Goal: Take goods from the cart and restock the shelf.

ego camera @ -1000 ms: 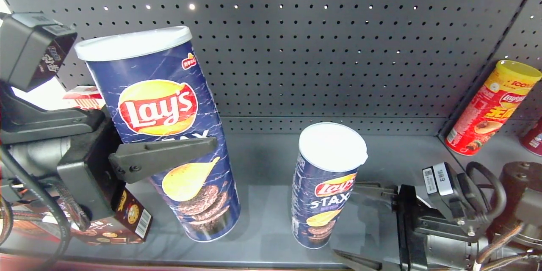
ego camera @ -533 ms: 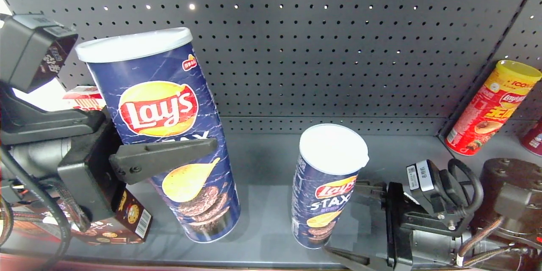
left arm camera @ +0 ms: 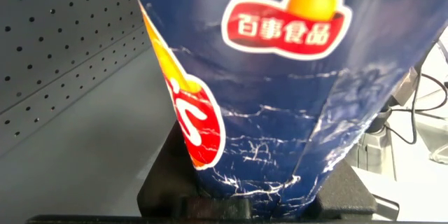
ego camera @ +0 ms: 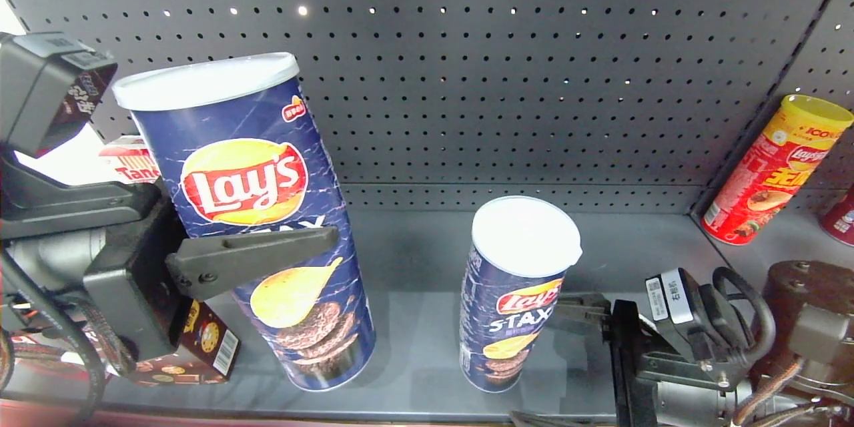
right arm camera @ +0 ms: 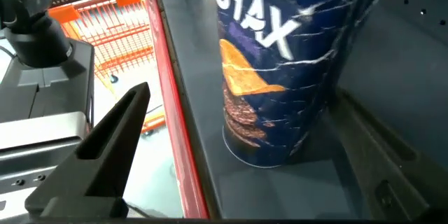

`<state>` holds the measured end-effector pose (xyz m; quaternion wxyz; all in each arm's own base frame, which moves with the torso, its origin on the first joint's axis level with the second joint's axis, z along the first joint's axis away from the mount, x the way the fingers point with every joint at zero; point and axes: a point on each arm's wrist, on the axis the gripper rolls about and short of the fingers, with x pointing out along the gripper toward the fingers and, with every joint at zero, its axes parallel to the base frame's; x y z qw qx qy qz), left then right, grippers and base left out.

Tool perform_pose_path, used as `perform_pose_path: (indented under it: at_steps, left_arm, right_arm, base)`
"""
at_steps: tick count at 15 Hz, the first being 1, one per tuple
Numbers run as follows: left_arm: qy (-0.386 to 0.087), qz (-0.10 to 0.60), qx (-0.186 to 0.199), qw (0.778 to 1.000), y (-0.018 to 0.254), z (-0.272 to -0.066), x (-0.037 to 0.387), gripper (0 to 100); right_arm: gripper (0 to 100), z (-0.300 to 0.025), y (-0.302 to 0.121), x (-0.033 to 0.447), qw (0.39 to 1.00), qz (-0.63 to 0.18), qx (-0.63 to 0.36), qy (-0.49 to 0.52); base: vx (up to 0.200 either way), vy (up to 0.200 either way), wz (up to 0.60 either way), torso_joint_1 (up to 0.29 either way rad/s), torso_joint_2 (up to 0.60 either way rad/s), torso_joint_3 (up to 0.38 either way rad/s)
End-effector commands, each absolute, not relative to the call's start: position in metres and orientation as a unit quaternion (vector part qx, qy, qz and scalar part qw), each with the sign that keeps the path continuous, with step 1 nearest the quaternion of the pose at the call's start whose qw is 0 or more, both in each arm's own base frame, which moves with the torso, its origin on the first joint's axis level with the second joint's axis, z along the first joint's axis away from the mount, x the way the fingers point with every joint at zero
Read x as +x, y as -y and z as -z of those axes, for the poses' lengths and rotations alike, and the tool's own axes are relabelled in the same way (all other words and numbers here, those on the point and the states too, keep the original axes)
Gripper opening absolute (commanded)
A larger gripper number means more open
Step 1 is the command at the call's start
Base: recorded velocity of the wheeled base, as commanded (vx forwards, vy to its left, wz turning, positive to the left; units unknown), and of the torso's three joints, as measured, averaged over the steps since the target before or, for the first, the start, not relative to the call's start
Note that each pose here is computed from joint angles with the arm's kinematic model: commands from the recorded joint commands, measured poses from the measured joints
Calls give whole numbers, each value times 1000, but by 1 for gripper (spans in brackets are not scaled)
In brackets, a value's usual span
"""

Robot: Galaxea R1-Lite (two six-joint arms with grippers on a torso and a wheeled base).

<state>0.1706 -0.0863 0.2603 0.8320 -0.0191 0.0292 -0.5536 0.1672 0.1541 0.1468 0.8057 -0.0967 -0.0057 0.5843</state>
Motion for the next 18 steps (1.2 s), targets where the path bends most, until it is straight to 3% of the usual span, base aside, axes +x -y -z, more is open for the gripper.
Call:
perform_pose_path:
  at_steps: [1, 10, 14, 18]
  left_arm:
    - [-27, 554, -19, 832, 86, -261, 169, 0]
    - [-29, 554, -19, 832, 86, -260, 169, 0]
    - [-27, 553, -19, 832, 84, -259, 165, 0]
    - [-27, 553, -19, 832, 84, -259, 165, 0]
  right_arm:
    - [100, -148, -155, 166, 804, -587, -97, 8]
    - [100, -144, -147, 154, 803, -588, -98, 1]
    - [100, -152, -113, 158, 845, -526, -98, 15]
    - [100, -172, -74, 130, 882, -454, -101, 75]
  base:
    - [0, 0, 0, 0, 0, 0]
    - [0, 0, 0, 0, 0, 0]
    - [0, 0, 0, 0, 0, 0]
    - [0, 0, 0, 0, 0, 0]
